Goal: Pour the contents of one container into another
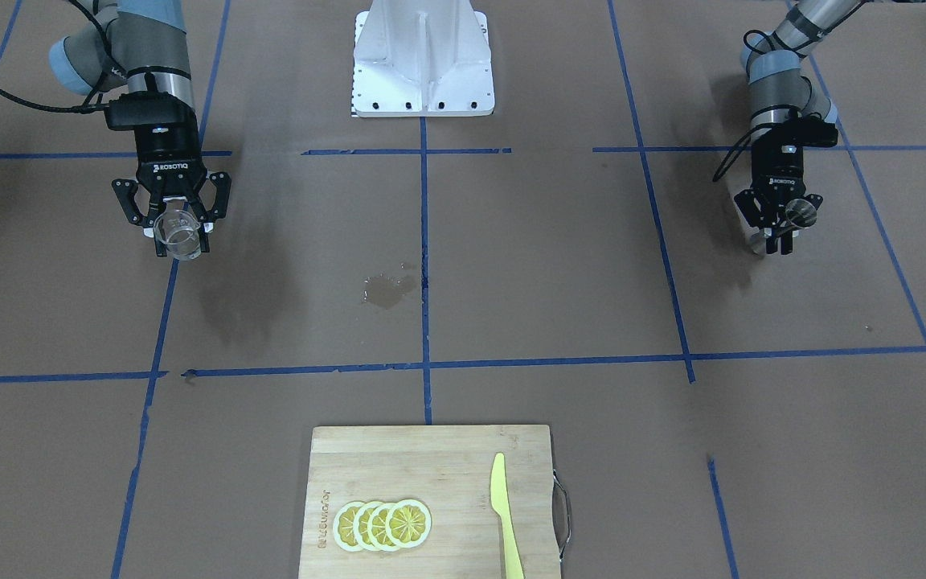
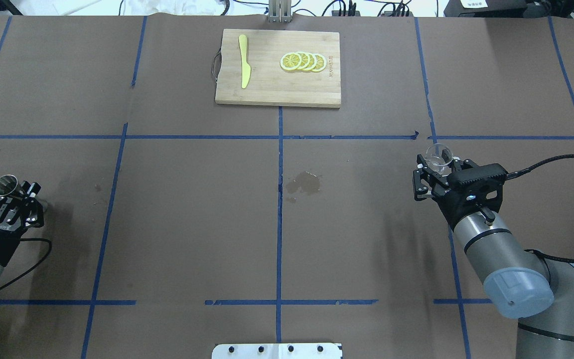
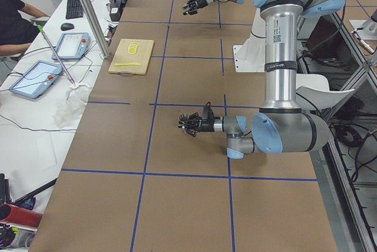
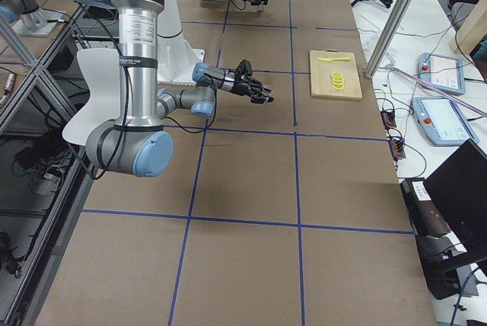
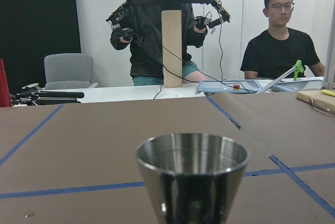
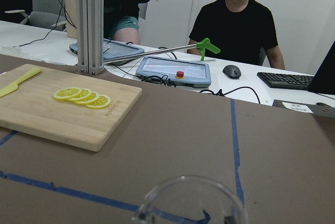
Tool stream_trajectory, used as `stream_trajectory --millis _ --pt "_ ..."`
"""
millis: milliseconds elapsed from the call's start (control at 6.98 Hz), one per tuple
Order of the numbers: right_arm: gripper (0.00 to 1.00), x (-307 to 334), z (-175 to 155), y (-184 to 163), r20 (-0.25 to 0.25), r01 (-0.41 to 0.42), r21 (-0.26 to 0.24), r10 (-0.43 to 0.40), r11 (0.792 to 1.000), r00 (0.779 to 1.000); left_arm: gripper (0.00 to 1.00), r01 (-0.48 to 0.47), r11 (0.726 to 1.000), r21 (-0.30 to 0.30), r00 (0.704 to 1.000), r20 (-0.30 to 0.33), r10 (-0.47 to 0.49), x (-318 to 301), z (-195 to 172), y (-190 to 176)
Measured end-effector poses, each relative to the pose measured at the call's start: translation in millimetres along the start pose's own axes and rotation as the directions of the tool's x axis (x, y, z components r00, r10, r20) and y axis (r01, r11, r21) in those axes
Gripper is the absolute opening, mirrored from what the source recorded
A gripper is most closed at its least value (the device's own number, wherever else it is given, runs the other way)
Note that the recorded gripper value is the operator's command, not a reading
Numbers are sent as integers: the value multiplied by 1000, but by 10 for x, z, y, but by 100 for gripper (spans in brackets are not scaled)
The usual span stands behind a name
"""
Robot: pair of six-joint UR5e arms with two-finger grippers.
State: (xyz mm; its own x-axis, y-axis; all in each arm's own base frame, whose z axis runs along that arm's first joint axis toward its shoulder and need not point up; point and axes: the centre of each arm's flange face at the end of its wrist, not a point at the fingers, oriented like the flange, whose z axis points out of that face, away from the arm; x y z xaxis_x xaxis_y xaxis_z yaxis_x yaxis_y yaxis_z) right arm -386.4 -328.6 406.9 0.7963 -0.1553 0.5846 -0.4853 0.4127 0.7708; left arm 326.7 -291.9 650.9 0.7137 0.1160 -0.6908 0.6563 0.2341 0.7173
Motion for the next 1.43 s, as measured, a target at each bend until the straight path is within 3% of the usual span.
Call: stream_trajectory --millis 1003,1146,1289,1432 --pt "0 5 0 3 -1 1 0 -1 1000 1000 0 7 1000 -5 1000 -10 -7 137 14 46" --pt "0 5 0 3 -1 1 0 -1 1000 1000 36 7 1000 -7 1000 -11 -7 141 11 49" --pt "0 4 0 3 -1 1 0 -1 1000 1000 99 7 1000 -8 1000 -12 -7 148 8 53" --pt "0 4 -1 2 0 1 0 -1 1000 1000 100 9 1000 -8 1000 -14 -9 155 4 54"
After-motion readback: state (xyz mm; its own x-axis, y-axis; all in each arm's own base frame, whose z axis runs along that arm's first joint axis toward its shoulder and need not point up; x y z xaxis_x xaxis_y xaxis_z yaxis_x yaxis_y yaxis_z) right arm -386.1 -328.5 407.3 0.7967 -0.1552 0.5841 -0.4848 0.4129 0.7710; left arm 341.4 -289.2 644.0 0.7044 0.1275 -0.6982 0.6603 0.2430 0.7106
